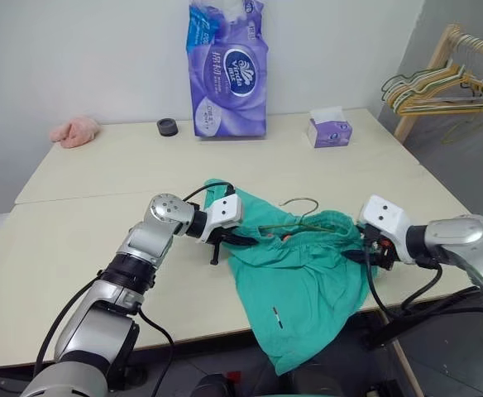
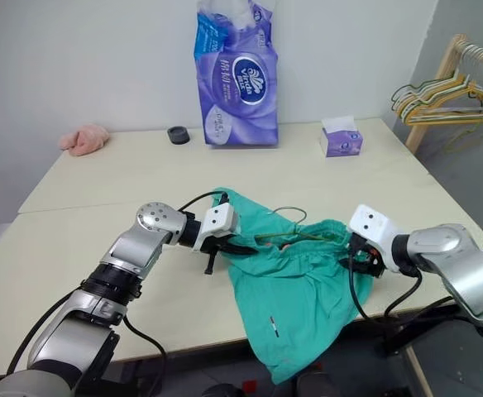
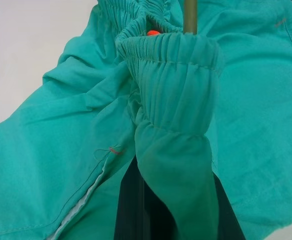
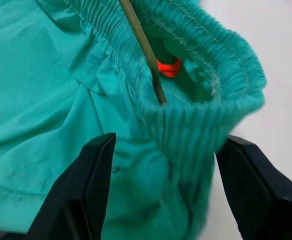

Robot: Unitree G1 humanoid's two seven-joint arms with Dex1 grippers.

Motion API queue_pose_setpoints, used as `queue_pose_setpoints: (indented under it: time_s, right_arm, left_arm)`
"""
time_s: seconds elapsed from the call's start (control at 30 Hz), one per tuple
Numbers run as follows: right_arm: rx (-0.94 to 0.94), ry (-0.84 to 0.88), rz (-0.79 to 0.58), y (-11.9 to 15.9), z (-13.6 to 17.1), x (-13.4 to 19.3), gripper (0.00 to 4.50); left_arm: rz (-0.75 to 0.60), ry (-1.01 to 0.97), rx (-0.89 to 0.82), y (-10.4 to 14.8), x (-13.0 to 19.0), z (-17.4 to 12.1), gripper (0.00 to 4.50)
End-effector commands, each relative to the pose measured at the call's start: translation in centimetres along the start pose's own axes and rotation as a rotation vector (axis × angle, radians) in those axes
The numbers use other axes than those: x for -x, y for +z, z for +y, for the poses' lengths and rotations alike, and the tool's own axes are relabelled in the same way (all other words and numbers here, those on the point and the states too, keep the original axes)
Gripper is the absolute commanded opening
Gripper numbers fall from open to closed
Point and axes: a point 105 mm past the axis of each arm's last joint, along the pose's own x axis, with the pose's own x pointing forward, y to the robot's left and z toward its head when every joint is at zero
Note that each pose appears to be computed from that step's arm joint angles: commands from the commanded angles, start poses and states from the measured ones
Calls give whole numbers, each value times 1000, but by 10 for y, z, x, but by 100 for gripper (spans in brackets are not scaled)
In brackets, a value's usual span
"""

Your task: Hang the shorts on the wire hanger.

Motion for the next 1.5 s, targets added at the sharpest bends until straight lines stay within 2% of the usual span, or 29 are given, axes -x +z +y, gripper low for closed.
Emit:
queue_pose_setpoints:
  time_s: [0.03, 0.2, 0.23, 0.3, 0.53, 0.57, 0.77, 0.93, 1.17, 1.43, 1.5]
  right_arm:
    - [51, 10, -15, 8, -7, -5, 322]
    - [139, 109, -11, 16, -3, -24, 322]
    - [155, 122, -8, 17, -2, -25, 304]
    - [177, 153, -6, 18, 2, -27, 264]
    - [221, 207, 3, 16, 13, -27, 21]
    - [228, 207, 6, 16, 13, -27, 1]
    - [241, 195, -9, 20, 13, -24, 1]
    - [249, 184, -10, 20, 12, -18, 0]
    - [251, 169, 5, 15, 9, -6, 0]
    - [245, 162, 28, 7, 9, 7, 0]
    - [241, 161, 31, 7, 9, 8, 0]
  left_arm:
    - [-13, -2, -53, 10, 4, 0, 0]
    - [-12, -7, -54, 10, 4, -1, 0]
    - [-13, -7, -54, 10, 4, -1, 0]
    - [-17, -7, -52, 10, 5, -1, 0]
    - [-42, -7, -38, 13, 6, -2, 0]
    - [-49, -8, -37, 14, 6, -2, 0]
    - [-117, 20, -11, 23, 4, 2, 0]
    - [-152, 39, 42, 25, 8, 7, 119]
    - [-127, 115, 75, 13, 24, 22, 327]
    - [-95, 134, 96, 1, 34, 32, 327]
    - [-81, 107, 94, -3, 30, 29, 288]
